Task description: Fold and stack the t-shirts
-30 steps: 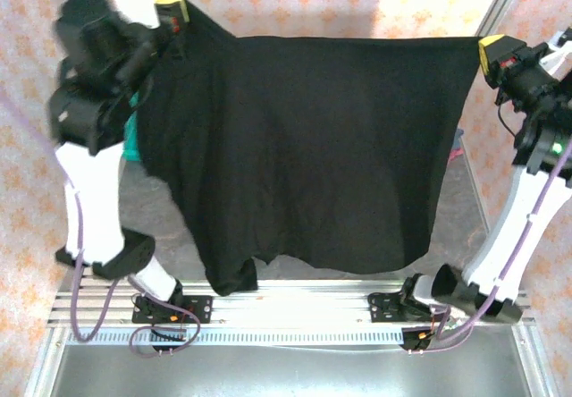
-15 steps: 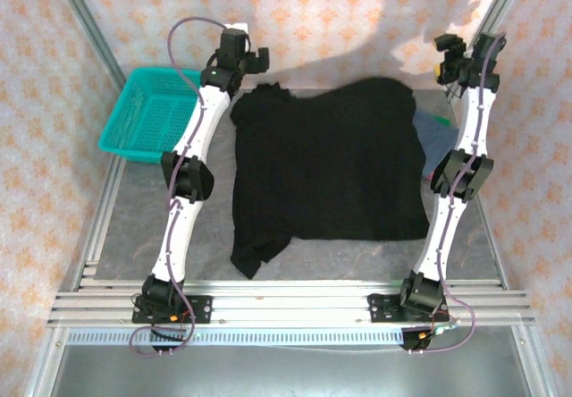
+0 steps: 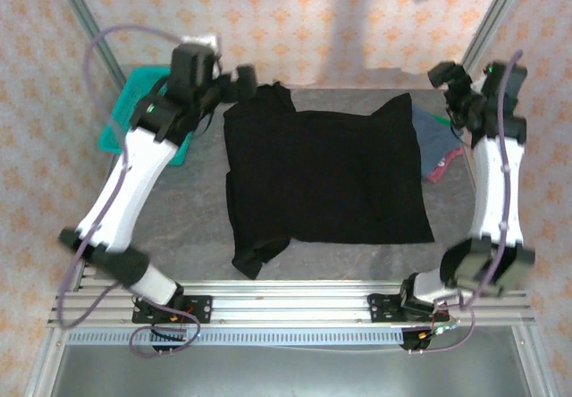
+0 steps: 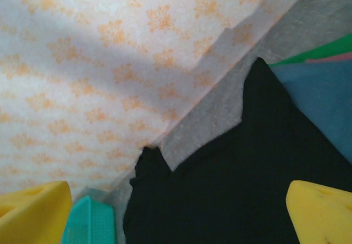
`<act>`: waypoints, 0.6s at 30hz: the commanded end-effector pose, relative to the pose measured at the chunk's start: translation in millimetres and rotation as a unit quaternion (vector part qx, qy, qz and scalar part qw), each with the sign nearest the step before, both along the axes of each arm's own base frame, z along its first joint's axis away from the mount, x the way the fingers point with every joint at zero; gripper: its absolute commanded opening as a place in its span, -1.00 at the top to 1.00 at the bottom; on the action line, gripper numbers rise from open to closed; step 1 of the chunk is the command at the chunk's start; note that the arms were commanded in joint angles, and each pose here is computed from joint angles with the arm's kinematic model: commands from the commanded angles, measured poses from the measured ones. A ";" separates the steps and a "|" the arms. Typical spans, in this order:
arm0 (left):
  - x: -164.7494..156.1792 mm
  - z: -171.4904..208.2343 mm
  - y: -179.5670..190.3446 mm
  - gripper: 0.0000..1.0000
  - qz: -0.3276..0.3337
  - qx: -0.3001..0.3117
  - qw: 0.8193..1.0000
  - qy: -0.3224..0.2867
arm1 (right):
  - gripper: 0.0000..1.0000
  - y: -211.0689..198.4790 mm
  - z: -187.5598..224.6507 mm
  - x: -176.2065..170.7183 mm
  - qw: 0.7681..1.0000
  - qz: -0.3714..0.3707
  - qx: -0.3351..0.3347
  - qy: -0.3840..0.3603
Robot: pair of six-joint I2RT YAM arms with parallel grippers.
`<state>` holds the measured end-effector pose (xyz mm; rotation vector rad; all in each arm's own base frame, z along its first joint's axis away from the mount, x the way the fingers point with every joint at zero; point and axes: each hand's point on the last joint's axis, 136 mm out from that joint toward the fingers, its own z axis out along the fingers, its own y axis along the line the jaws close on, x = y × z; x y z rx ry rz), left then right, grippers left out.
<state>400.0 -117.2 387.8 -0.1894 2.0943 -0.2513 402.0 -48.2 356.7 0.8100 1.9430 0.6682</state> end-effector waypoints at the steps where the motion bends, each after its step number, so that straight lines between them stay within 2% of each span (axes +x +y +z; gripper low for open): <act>1: -38.1 -128.9 8.8 -1.00 0.035 -0.021 0.983 0.181 | -0.99 10.6 -76.4 -43.8 0.995 0.014 -0.005 0.095; 5: -93.9 -204.0 15.7 -1.00 0.064 -0.055 0.955 0.283 | -0.98 28.7 -144.1 -102.9 0.983 0.017 0.029 0.181; 9: -126.9 -260.4 40.7 -0.94 0.126 -0.031 0.934 0.333 | -0.94 38.7 -205.2 -144.6 0.967 0.010 0.050 0.250; 13: -135.0 -285.1 58.1 -0.87 0.174 -0.022 0.924 0.339 | -0.94 42.0 -227.5 -158.4 0.964 0.012 0.048 0.260; 18: -126.6 -300.5 83.3 -0.69 0.227 -0.039 0.915 0.330 | -0.93 47.9 -243.7 -164.5 0.960 0.022 0.061 0.272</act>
